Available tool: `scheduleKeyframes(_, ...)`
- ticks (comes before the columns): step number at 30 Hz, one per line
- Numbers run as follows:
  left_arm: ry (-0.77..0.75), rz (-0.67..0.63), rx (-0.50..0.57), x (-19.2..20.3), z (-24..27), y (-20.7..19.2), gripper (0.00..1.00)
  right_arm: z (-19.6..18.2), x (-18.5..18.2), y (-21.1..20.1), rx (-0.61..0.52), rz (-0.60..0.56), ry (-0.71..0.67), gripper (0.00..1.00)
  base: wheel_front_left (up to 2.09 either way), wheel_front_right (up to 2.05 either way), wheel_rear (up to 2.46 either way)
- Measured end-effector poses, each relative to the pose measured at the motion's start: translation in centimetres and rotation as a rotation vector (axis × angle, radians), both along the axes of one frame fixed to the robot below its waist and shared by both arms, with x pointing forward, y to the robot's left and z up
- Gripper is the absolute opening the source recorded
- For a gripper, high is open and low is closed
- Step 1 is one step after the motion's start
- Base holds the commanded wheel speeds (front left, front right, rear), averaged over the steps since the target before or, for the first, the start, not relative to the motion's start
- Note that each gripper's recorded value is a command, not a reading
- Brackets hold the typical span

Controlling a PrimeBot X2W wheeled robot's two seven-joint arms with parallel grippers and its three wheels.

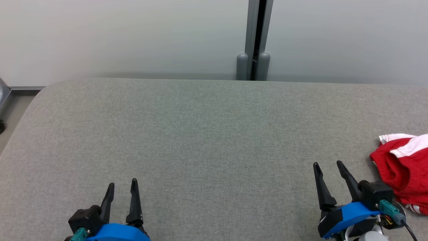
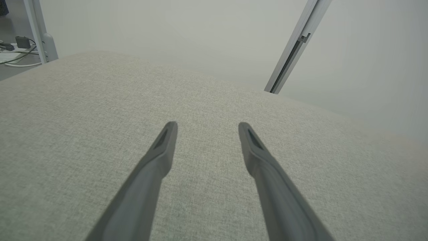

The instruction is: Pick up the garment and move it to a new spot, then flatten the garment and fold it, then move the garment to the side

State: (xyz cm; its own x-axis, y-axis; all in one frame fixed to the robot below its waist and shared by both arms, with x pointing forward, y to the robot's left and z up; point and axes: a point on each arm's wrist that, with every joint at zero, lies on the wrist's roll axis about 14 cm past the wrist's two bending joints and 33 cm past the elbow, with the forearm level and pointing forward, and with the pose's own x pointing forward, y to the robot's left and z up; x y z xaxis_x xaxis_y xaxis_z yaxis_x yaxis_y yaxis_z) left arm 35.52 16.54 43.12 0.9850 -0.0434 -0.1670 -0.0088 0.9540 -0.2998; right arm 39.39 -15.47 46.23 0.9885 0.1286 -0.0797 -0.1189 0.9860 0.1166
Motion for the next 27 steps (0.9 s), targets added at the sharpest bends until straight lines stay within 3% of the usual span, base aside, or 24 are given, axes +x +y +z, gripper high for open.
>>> scheduleKeyframes(8, -0.008, -0.006, -0.001, -0.2, 0.2, -0.2, 1.0, 0.2, -0.4, 0.0, -0.001, 0.002, -0.005, 1.0, 0.0, 0.0, 0.0)
scheduleKeyframes(9, -0.003, -0.005, -0.002, -0.3, 0.1, -0.2, 0.0, 0.0, -0.5, 0.0, 0.0, 0.002, 0.002, 0.0, 0.0, 0.0, 0.0)
scheduleKeyframes(14, 0.073, 0.003, -0.013, -1.8, -2.1, -0.3, 0.0, -1.9, -1.4, -0.1, 0.008, -0.006, 0.066, 0.0, 0.0, 0.0, 0.0)
scheduleKeyframes(27, 0.104, 0.086, -0.209, -1.4, -1.9, 0.7, 0.0, -1.5, -1.2, -1.2, 0.239, -0.091, 0.096, 0.0, 0.0, 0.0, 0.0)
